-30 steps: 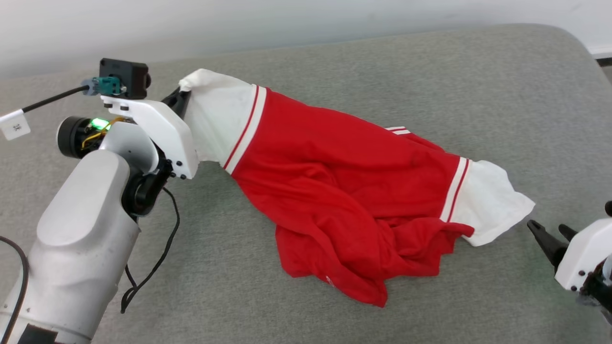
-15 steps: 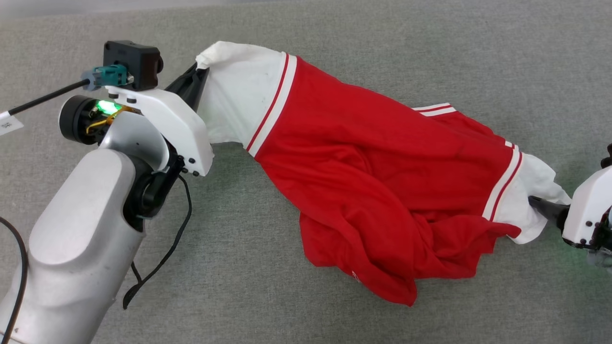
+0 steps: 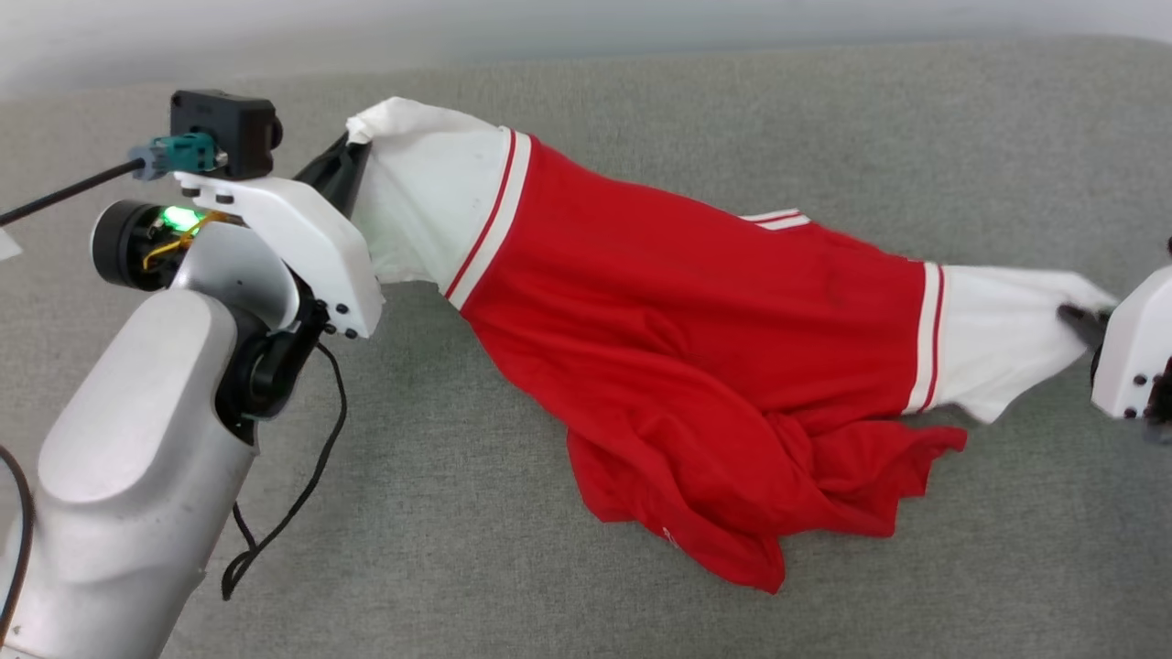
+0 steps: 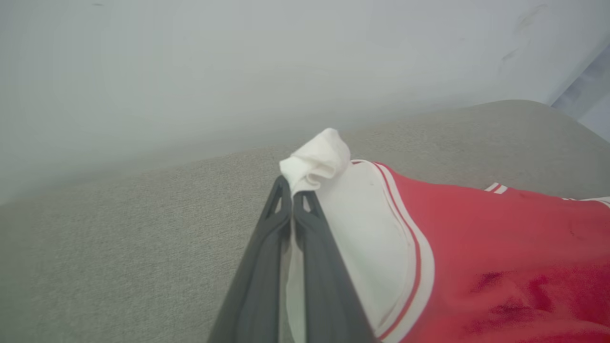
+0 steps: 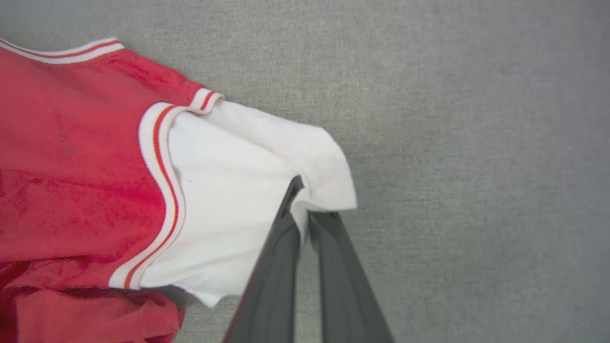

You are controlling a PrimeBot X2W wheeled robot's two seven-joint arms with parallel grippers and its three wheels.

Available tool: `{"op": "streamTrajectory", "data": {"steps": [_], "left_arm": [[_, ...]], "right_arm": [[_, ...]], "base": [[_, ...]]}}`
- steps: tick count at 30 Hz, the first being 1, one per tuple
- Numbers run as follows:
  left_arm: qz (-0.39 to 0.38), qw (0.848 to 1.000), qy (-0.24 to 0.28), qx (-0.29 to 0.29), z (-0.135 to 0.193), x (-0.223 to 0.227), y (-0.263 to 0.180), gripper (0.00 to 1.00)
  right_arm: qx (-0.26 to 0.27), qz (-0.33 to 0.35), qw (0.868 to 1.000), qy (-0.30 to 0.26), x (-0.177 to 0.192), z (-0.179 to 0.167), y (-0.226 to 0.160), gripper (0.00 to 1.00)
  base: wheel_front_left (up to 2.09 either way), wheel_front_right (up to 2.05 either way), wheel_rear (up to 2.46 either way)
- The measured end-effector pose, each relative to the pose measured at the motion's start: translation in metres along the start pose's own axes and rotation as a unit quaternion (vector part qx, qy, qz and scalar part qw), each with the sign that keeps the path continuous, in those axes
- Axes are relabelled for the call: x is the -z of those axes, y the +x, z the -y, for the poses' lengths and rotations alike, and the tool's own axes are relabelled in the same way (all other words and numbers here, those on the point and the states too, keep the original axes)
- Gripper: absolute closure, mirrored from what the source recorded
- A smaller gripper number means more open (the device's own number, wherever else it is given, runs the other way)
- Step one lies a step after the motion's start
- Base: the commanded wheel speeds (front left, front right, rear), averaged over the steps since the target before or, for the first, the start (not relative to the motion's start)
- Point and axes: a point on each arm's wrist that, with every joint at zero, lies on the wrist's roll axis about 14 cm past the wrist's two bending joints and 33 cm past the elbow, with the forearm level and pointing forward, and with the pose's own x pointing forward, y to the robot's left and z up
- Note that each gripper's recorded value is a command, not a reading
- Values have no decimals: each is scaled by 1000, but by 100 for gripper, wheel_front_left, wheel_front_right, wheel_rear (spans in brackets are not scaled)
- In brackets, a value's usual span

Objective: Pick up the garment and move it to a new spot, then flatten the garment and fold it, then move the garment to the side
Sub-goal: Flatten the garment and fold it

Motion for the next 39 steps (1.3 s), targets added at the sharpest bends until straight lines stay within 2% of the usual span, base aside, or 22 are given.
{"op": "streamTrajectory", "data": {"steps": [4,8,15,20,25,33,36,39], "left_arm": [[35,999,5,-16,-5,-30,-11,100],[76,997,-3,-32,-12,-66,-20,100],[142,988,0,-62,-28,-127,-22,100],[188,978,17,-84,-42,-168,-7,100],[235,967,28,-97,-56,-205,11,100],[328,937,42,-110,-77,-255,33,100],[334,935,47,-111,-83,-254,46,100],[338,934,47,-109,-86,-252,58,100]], "right_arm": [[22,71,997,-28,-43,7,-25,100],[33,142,988,-44,-90,5,-54,100],[39,249,965,-69,-165,-11,-95,100],[31,338,936,-96,-232,-33,-115,100],[25,424,897,-119,-293,-52,-132,100],[21,518,841,-155,-358,-75,-140,100],[20,531,832,-163,-369,-78,-132,100],[17,531,830,-168,-374,-81,-118,100]], "base": [[0,0,0],[0,0,0],[0,0,0],[0,0,0],[0,0,0],[0,0,0],[0,0,0],[0,0,0]]}}
